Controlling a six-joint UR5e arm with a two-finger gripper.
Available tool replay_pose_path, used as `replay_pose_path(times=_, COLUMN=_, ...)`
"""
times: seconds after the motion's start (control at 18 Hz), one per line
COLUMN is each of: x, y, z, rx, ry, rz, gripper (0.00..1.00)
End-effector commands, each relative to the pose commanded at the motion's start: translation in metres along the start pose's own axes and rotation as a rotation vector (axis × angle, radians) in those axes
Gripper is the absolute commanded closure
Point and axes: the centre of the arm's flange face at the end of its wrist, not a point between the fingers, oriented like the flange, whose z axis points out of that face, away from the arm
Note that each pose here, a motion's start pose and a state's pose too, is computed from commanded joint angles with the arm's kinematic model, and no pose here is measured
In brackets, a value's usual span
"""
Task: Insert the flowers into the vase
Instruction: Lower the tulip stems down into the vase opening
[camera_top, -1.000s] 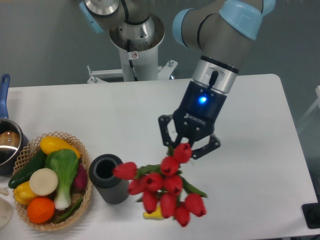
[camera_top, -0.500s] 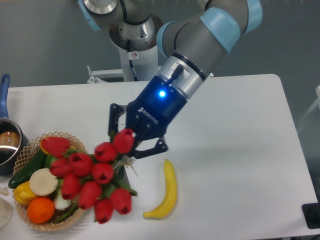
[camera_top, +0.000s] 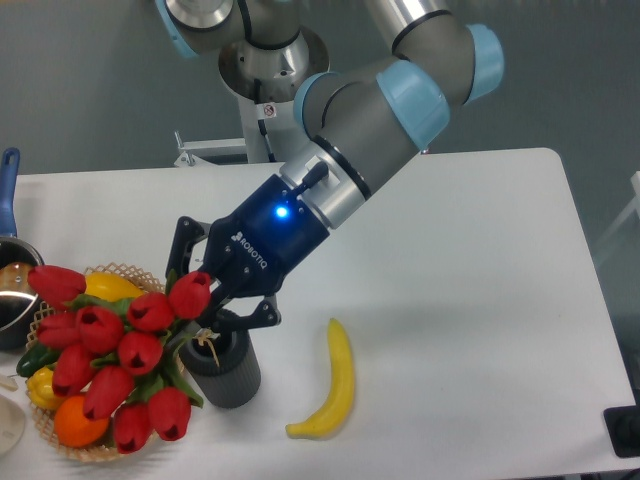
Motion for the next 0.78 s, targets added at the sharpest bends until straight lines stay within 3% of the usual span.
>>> replay_pose_path(times=0.28, x=-0.009, y=0.031, z=0.007, rx=-0.023, ry=0.003, rz=-0.04, gripper=0.92)
replay_pose_path(times=0.44, x=-0.011, y=0.056, z=0.013, rx=-0.047, ry=0.005, rz=-0.003, gripper=0.91)
replay_pose_path(times=0.78, x=-0.014, y=0.091, z=0.02, rx=-0.109, ry=-0.017, rz=-0.015, gripper=0.89)
